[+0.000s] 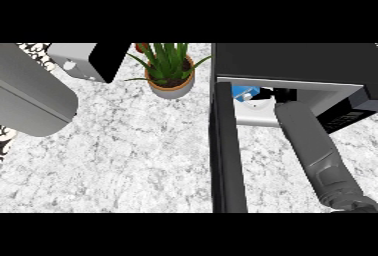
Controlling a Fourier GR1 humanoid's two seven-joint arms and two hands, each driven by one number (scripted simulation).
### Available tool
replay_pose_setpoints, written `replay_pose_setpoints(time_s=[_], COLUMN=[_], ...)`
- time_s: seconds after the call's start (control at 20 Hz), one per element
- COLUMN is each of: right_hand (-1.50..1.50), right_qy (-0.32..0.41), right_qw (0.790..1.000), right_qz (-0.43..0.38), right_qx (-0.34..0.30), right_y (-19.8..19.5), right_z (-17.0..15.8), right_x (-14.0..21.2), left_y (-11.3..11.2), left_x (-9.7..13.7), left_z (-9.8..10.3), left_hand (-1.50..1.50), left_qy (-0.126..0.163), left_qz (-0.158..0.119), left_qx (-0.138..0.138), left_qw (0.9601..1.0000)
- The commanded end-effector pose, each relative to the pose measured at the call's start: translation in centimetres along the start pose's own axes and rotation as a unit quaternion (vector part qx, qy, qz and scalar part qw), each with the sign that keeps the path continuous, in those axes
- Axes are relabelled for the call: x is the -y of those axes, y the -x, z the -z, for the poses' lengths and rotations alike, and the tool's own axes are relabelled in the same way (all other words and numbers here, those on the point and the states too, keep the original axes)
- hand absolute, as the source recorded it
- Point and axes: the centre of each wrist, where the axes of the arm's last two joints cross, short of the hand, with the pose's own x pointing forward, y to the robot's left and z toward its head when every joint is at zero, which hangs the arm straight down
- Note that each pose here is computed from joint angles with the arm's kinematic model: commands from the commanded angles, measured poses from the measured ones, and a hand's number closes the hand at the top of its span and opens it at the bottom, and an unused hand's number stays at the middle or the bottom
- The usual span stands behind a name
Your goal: Pick up the milk, place it into the microwave and close the microwave
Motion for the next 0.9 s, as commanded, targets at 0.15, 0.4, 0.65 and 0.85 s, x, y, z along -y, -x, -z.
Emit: replay_pose_setpoints(time_s=[0.15,0.4,0.65,0.85], right_hand=[1.50,1.50,-1.50,-1.50], right_qy=[0.046,0.056,0.108,0.109], right_qw=[0.994,0.984,0.970,0.958], right_qz=[-0.097,-0.161,-0.213,-0.259], right_qx=[0.037,0.043,-0.039,-0.054], right_y=[0.9,1.0,3.8,4.2], right_z=[1.1,2.4,0.0,-0.4], right_x=[2.2,4.1,5.3,5.3], left_y=[0.3,0.9,1.2,1.2], left_x=[0.4,0.4,0.4,-0.4], left_z=[0.8,1.8,1.7,2.1], left_hand=[-1.50,-1.50,-1.50,-1.50], left_qy=[0.008,0.026,0.023,0.021], left_qz=[-0.002,-0.010,-0.007,0.013], left_qx=[0.006,-0.005,-0.002,-0.009], left_qw=[0.9999,0.9996,0.9997,0.9996])
